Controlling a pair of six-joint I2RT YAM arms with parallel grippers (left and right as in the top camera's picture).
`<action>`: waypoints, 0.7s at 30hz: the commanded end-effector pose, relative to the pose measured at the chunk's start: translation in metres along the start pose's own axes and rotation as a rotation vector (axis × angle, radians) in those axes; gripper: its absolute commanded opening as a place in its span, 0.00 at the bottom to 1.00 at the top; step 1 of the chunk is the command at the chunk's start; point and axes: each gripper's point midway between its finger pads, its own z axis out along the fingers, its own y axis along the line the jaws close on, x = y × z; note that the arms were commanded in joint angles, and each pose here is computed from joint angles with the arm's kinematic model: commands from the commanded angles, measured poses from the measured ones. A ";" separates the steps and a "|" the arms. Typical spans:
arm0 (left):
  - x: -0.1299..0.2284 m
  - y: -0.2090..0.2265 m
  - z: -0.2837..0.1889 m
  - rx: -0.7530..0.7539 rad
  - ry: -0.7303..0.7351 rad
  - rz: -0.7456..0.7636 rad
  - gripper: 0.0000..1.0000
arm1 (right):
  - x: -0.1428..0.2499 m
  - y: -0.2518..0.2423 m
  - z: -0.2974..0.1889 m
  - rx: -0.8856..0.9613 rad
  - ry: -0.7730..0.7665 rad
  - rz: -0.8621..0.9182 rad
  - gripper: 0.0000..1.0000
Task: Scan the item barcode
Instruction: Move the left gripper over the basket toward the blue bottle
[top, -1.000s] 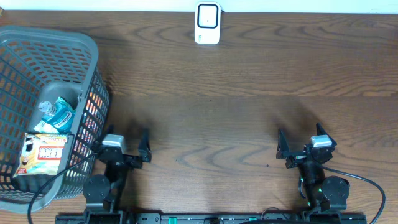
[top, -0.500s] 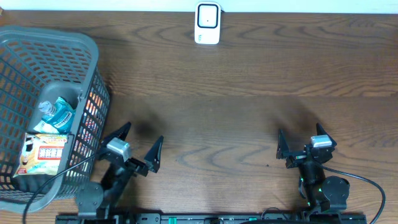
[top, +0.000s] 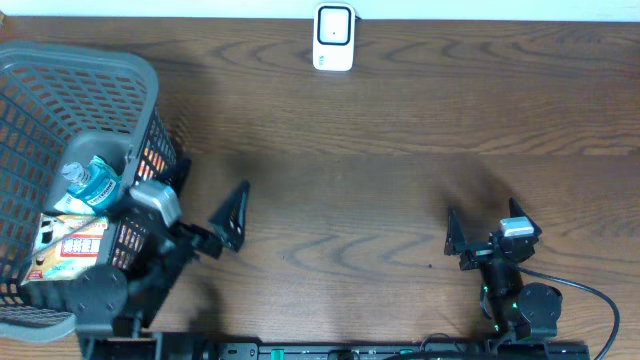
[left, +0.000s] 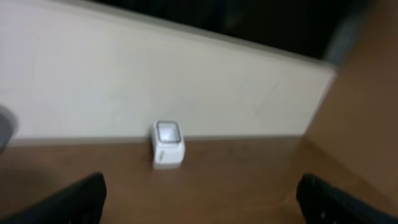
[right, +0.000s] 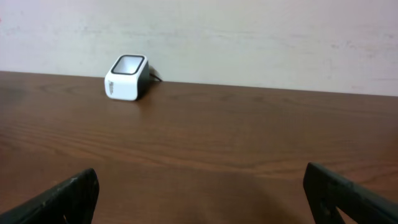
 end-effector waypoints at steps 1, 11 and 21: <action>-0.054 0.010 0.000 -0.140 -0.029 -0.057 0.98 | 0.000 0.001 0.000 -0.001 -0.001 -0.009 0.99; -0.086 0.001 -0.004 -0.183 0.065 -0.080 0.98 | 0.000 0.001 0.000 -0.001 -0.001 -0.009 0.99; -0.109 0.037 -0.012 -0.413 -0.021 -0.173 0.98 | 0.000 0.001 0.000 -0.001 -0.001 -0.009 0.99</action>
